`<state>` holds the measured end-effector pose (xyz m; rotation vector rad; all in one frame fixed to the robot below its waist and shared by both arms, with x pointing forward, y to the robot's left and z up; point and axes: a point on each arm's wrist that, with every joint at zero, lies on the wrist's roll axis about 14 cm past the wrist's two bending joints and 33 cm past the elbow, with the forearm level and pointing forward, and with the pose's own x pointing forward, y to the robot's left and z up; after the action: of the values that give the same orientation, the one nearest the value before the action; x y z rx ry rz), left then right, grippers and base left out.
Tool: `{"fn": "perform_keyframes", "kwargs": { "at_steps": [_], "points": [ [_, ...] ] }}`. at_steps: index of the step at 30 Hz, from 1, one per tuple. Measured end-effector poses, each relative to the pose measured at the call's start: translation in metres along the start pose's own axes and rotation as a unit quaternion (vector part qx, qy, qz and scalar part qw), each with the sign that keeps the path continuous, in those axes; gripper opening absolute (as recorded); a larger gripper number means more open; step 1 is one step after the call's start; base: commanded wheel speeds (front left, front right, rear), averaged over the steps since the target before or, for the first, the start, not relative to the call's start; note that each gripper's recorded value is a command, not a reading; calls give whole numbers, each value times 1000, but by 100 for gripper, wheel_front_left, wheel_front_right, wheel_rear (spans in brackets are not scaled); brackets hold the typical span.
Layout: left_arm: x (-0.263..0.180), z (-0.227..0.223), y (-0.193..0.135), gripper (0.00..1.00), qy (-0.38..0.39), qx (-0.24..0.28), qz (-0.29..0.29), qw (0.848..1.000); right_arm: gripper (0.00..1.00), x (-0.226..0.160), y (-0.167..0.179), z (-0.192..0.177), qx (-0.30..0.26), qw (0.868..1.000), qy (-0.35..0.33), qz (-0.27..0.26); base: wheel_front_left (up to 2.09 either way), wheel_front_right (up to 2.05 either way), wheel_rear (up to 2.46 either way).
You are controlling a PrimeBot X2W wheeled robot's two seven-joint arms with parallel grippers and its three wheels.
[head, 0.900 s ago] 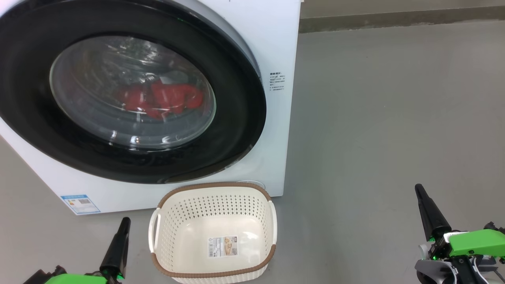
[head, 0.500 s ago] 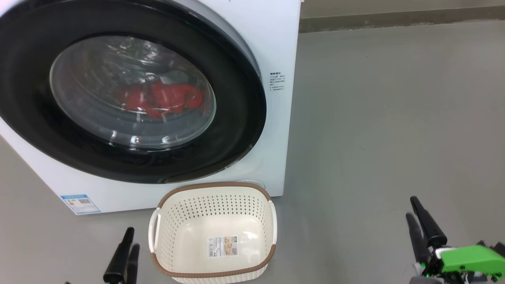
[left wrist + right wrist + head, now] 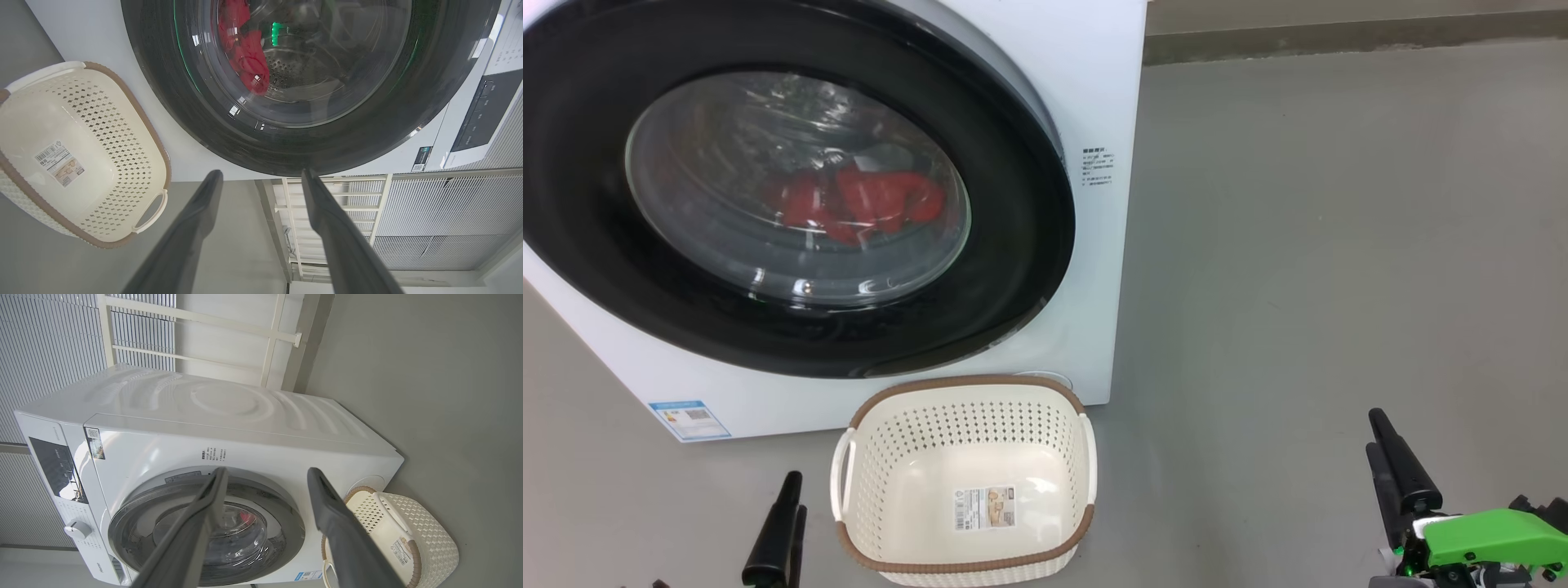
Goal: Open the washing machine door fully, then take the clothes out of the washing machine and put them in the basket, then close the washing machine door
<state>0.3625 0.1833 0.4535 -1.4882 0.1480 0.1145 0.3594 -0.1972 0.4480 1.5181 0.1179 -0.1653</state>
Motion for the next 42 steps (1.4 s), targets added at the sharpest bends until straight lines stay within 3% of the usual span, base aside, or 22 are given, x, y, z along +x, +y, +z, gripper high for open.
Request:
{"fn": "perform_keyframes", "kwargs": {
  "at_steps": [22, 42],
  "points": [
    [-5, 1, -2, 100, -10, 173, 5, 985, 100, -3, -4, -8, -154, 988, 11, -6, 0, 0, 0],
    [-9, 0, 2, 100, -14, 317, 22, 948, 100, -7, -6, -11, -266, 964, 8, -2, 0, 0, 0]
  ]
}}
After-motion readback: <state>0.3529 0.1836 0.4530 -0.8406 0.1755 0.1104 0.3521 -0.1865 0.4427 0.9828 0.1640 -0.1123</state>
